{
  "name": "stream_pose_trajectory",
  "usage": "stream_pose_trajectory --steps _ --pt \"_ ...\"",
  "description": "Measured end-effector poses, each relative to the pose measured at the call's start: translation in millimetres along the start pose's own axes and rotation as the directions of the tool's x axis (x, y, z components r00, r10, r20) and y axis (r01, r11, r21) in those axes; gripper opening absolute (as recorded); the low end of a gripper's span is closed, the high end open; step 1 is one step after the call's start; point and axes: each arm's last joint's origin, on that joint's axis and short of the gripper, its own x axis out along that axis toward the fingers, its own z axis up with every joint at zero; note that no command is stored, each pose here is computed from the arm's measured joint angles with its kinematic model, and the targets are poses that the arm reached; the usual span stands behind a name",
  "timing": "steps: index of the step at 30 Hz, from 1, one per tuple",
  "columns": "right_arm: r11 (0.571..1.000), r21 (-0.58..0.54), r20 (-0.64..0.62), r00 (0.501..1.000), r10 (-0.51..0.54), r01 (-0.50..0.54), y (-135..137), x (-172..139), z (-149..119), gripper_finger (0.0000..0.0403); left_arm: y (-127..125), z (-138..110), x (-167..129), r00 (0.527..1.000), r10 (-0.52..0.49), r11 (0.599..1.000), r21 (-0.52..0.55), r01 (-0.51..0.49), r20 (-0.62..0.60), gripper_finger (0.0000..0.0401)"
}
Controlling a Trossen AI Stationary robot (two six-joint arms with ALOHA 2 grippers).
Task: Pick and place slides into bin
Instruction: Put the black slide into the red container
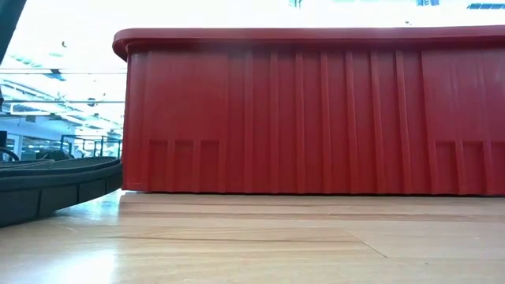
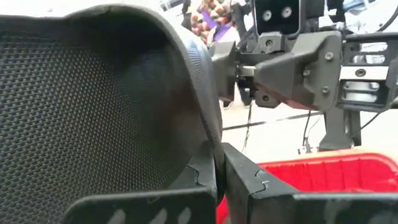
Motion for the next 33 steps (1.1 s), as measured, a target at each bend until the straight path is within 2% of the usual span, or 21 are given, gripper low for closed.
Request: stream_pose_trajectory --steps 4,11,14,19,20,25,27,30,33 --pt "0.997 0.054 -0.005 0.999 0.051 -0.050 1.2 6.3 -4.5 0.0209 4.1 -1.5 -1.1 1.000 0.007 1.000 -0.001 -0.007 -0.009 0.0000" --pt "0.999 0.049 0.018 1.000 0.011 -0.012 0.2 8.6 -4.8 0.0197 10.3 -8.8 -1.1 0.998 -0.029 0.998 -0.058 0.026 -0.048 0.0000" --pt "0.999 0.044 0.019 1.000 0.010 -0.011 0.2 8.4 -4.4 0.0155 9.8 -9.5 -1.1 0.998 -0.038 0.997 -0.062 0.035 -0.052 0.0000" --pt "0.999 0.039 0.025 1.000 0.002 -0.003 -0.5 9.5 -5.3 0.0029 9.5 -9.8 -1.3 0.997 -0.047 0.997 -0.071 0.043 -0.054 0.0000" --pt "0.999 0.038 0.025 1.000 0.003 -0.004 -1.2 9.5 -5.5 0.0016 9.5 -9.8 -1.4 0.997 -0.047 0.996 -0.076 0.043 -0.055 0.0000" --pt "0.997 0.077 0.017 1.000 -0.001 -0.001 -3.5 9.4 -6.6 0.0005 9.3 -10.5 -1.3 0.997 -0.047 0.994 -0.102 0.040 -0.061 0.0001" --pt "0.997 0.077 0.004 1.000 -0.006 0.005 -3.6 7.1 -4.9 0.0004 9.9 -10.9 -1.0 0.997 -0.020 0.991 -0.136 0.010 -0.070 0.0005" --pt "0.998 0.051 -0.035 0.999 -0.033 0.035 -4.0 1.2 -1.9 0.0003 9.9 -12.6 -0.3 0.995 0.018 0.980 -0.194 -0.036 -0.095 0.0020" --pt "0.997 0.029 -0.083 0.994 -0.074 0.076 -5.9 -6.5 1.0 0.0002 8.8 -12.7 -2.8 0.995 0.003 0.979 -0.205 -0.024 -0.103 0.0044"
